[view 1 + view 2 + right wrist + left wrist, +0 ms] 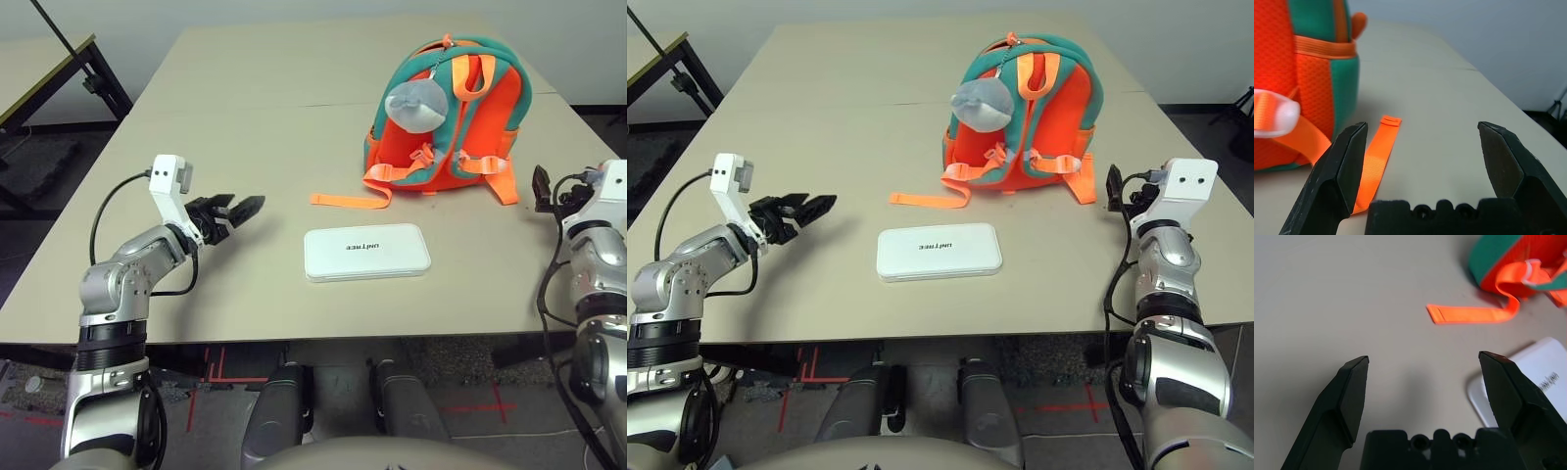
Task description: Put the pencil case into the backpack and zip it.
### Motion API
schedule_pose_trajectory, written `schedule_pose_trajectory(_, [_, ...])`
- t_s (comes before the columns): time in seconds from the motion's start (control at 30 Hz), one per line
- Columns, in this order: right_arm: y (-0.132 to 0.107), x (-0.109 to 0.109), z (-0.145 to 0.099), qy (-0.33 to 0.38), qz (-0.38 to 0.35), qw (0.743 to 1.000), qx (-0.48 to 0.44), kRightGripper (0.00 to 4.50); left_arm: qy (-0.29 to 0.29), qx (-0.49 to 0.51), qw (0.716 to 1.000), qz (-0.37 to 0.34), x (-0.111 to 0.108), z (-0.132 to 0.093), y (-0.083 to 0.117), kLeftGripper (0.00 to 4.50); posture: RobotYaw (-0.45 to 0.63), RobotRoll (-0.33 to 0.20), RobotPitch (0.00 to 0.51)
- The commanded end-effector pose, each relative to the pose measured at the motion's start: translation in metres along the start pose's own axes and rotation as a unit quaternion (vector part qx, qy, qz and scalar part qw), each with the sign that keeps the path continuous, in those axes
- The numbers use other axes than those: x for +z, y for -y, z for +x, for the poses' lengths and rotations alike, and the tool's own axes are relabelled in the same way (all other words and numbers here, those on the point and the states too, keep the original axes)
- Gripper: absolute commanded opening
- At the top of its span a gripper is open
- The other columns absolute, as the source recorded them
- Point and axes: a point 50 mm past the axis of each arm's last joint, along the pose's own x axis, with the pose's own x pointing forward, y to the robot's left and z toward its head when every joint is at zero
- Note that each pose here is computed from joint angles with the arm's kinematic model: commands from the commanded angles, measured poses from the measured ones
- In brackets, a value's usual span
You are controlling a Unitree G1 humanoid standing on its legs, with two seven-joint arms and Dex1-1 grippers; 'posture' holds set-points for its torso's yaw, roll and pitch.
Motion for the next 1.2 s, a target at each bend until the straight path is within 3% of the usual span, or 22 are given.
schedule_pose_trajectory(0.03, [0.002, 0.015, -0.005, 0.009, -0.032, 0.998, 0.052, 4.47, -0.047, -0.035, 0.998, -0.038, -0.002, 0.000, 0.006, 4.50, -0.14, 0.000, 0.132])
schedule_pose_trajectory(0.2, [0.001, 0.028, -0.016, -0.010, -0.074, 0.990, 0.116, 4.47, -0.097, -0.076, 0.988, -0.096, -0.010, -0.001, 0.012, 4.50, -0.16, 0.000, 0.130])
schedule_pose_trajectory(0.4, [-0.006, 0.039, -0.028, -0.062, -0.133, 0.964, 0.221, 4.47, -0.148, -0.104, 0.974, -0.136, -0.017, -0.002, 0.016, 4.50, -0.18, 0.000, 0.130])
schedule_pose_trajectory(0.8, [-0.040, 0.038, -0.040, -0.129, -0.235, 0.873, 0.407, 4.47, -0.169, -0.103, 0.964, -0.179, -0.028, 0.004, 0.014, 4.50, -0.18, 0.000, 0.123])
schedule_pose_trajectory(0.93, [-0.050, 0.040, -0.037, -0.124, -0.247, 0.859, 0.431, 3.55, -0.174, -0.102, 0.960, -0.193, -0.031, 0.005, 0.014, 4.50, -0.18, 0.000, 0.122])
schedule_pose_trajectory(1.2, [-0.074, 0.043, -0.038, -0.118, -0.245, 0.832, 0.484, 0.52, -0.181, -0.097, 0.954, -0.220, -0.035, 0.007, 0.011, 4.50, -0.18, 0.000, 0.124])
